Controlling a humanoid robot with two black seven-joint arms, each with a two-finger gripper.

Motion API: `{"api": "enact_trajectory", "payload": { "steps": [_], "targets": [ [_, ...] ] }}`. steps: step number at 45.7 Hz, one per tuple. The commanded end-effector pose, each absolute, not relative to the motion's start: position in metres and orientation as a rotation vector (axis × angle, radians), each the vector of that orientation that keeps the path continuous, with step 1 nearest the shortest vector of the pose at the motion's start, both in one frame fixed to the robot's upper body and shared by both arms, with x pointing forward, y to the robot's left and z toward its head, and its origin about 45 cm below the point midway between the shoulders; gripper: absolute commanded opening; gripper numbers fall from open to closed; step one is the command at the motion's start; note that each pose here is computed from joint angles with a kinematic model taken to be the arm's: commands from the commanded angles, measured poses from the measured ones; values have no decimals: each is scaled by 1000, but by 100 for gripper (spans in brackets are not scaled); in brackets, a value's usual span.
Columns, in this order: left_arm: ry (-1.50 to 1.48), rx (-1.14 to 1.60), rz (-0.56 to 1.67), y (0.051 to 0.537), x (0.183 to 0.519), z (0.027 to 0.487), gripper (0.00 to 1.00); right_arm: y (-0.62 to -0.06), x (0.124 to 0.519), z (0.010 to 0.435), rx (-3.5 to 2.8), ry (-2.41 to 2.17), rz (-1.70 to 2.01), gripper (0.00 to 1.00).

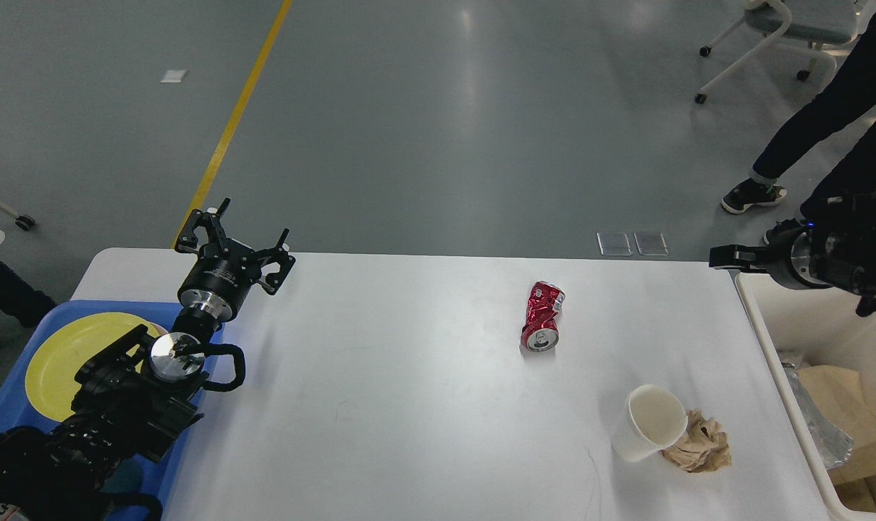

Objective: Tidy desktop
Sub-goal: 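Move the right gripper over the white paper cup and brown scrap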

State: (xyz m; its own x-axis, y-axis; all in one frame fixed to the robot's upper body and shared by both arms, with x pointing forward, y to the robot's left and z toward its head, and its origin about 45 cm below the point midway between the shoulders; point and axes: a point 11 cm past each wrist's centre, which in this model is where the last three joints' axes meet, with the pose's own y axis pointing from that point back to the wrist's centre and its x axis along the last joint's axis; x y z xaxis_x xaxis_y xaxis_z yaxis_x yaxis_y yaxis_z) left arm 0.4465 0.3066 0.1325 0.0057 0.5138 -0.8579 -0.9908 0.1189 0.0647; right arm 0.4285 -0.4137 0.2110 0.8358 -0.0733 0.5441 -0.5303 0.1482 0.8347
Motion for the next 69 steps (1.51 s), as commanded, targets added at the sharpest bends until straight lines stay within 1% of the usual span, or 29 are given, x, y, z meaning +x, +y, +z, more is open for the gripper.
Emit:
{"api": "enact_trajectory", "payload": {
  "steps": [1, 6, 8, 12, 17, 23, 26, 33, 39, 49, 60, 69],
  "targets": [
    [887, -700, 1344, 307, 447, 132, 96, -375, 426, 243, 1476, -422, 291, 100],
    [886, -700, 1343, 307, 447, 132, 96, -346, 414, 270, 1542, -325, 216, 100],
    [886, -700, 1343, 307, 447, 132, 96, -333, 402, 284, 1572, -255, 158, 100],
    [888, -701, 1342, 306, 446, 132, 96, -320, 385, 310, 1592, -163, 76, 100],
    [888, -701, 1342, 306, 446, 132, 96, -310, 378, 342, 1593, -115, 47, 100],
    [887, -700, 1344, 307, 447, 132, 96, -303, 374, 345, 1580, -77, 41, 100],
    [886, -700, 1343, 307, 447, 132, 96, -306, 372, 332, 1576, -68, 24, 100],
    [886, -700, 1343, 307, 447, 132, 96, -328, 361, 276, 1558, -46, -54, 100],
    [886, -700, 1343, 307, 447, 132, 96, -343, 337, 229, 1542, 8, -151, 100],
    [886, -700, 1343, 307, 447, 132, 96, -356, 319, 182, 1532, 21, -194, 100],
    [886, -700, 1343, 307, 447, 132, 96, -364, 314, 159, 1526, -4, -183, 100],
    [886, -700, 1343, 307, 447, 132, 96, -358, 313, 153, 1549, -2, -187, 100]
  ]
}}
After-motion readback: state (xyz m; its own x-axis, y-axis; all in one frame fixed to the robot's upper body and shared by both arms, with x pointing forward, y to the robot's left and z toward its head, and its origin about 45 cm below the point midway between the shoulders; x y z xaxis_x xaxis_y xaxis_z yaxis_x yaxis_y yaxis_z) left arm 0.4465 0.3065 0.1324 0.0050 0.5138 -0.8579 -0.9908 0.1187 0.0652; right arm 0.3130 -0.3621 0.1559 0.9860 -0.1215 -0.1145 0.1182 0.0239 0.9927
